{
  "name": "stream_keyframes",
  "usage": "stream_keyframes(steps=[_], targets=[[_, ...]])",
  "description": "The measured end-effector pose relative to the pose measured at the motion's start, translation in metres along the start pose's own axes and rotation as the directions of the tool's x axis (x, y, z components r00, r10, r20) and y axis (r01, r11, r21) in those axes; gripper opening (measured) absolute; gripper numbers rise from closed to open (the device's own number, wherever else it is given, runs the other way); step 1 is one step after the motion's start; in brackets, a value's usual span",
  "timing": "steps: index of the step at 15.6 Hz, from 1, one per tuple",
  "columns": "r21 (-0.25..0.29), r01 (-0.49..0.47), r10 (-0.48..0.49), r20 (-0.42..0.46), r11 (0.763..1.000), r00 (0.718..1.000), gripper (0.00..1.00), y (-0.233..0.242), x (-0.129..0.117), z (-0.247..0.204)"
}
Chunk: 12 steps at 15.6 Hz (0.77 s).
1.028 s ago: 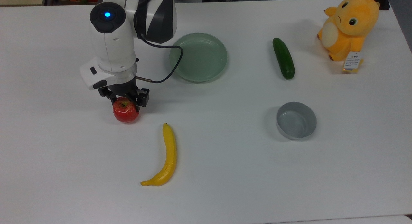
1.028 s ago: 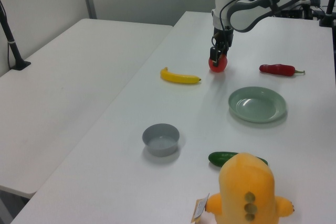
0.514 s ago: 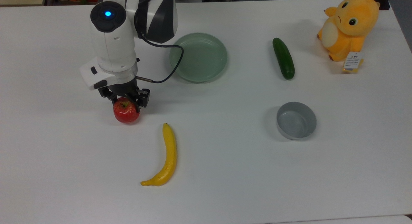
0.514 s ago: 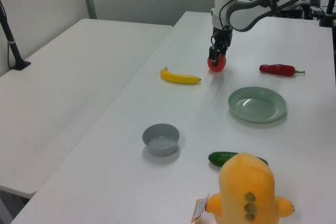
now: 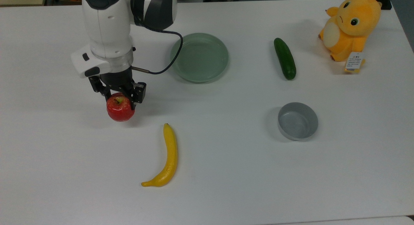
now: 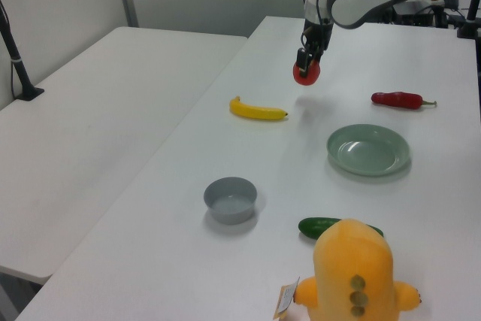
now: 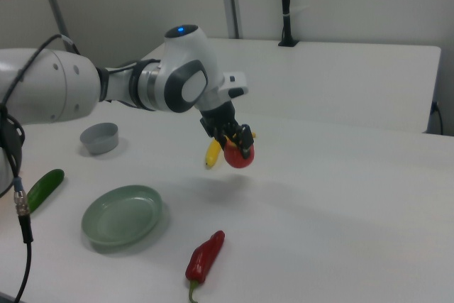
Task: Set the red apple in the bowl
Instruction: 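Lift the apple and carry it toward the grey bowl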
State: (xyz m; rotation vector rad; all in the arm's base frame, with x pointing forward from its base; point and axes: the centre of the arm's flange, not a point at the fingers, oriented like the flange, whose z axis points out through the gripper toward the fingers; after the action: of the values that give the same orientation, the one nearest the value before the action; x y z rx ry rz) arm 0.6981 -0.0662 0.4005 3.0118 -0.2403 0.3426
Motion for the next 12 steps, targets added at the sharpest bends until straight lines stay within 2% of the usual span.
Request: stream_keyframes(steps=[4,8,12], targets=[[0.016,0.014,-0.013,-0.052,1.000,0.999,0.71,-0.012,0.002,-0.038],[0.095,0.085,-0.076,-0.094,0.992,0.993,0.71,-0.092,-0.008,-0.077],[0.146,0.120,-0.105,-0.103,0.982,0.989,0.71,-0.177,-0.030,-0.096]])
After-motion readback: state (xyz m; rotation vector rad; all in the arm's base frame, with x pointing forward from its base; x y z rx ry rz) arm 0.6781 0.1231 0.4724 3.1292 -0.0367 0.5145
